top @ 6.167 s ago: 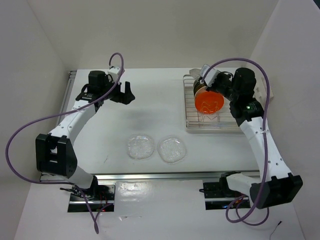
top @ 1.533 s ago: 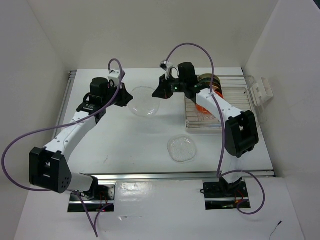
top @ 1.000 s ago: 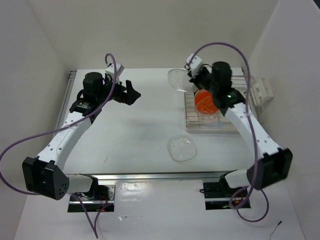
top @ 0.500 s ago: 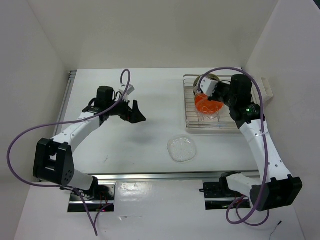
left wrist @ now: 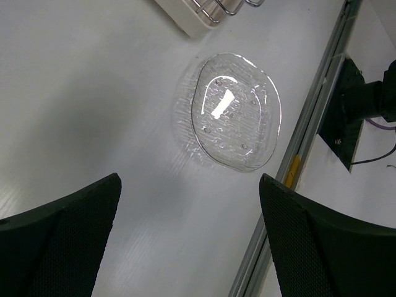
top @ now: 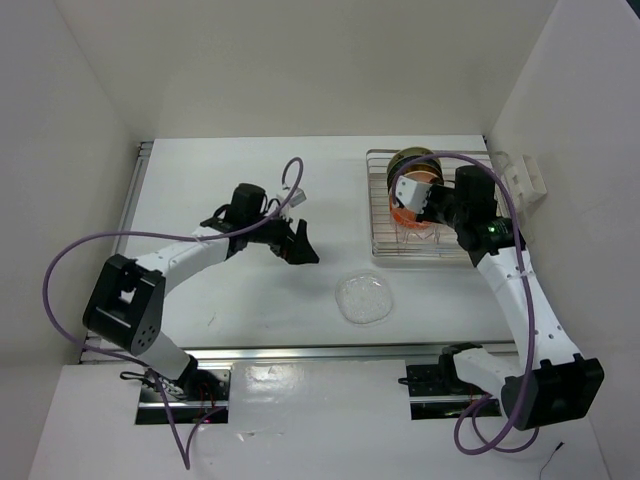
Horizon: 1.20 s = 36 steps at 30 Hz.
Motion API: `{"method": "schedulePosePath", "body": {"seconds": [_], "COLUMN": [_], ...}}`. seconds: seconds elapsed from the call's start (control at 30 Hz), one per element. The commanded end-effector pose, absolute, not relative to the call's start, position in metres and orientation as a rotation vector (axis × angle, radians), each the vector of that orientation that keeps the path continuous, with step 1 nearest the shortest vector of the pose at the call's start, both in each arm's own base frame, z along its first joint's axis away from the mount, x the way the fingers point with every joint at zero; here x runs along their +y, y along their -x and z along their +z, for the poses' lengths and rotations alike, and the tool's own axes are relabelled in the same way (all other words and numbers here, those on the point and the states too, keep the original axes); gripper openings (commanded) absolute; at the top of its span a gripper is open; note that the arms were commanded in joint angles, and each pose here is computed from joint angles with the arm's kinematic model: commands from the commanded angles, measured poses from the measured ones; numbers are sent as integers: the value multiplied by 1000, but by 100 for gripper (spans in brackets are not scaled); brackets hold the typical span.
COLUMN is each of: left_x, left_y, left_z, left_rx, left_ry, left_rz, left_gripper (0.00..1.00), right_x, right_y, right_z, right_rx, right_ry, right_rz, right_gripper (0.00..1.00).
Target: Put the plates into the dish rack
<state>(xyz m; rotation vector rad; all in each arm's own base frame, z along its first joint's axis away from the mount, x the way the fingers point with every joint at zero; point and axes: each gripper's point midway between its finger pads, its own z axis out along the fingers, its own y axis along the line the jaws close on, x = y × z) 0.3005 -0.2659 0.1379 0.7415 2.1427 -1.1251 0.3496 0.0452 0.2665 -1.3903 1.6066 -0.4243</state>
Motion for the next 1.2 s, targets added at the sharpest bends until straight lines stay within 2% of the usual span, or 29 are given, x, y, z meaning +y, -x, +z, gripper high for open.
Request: {"method": "schedulePosePath", "body": {"seconds": [0.0,0.37,0.97,1.17], "left_x": [-280,-296,-327,-335], "left_y": [-301,-293,-292,-289], "left_z": [137,105,75,71], "left_rx": [2102,2177,2259,2268], "left_ry": [-759,-754,-770,-762], "left_rz": [-1165,-1195,-1250,-1263], "left_gripper": [97,96,96,96], "right_x": [39,42,43,23], "right_y": [-356,-367,-360,-360], "right_z": [281,270,199,199], "right_rx": [1539,1513,1656,1712], "right_ry": [1370,1420,1502,1469], "right_rz": [-513,-520,-406,-492], "right_gripper": [0,0,0,0]}}
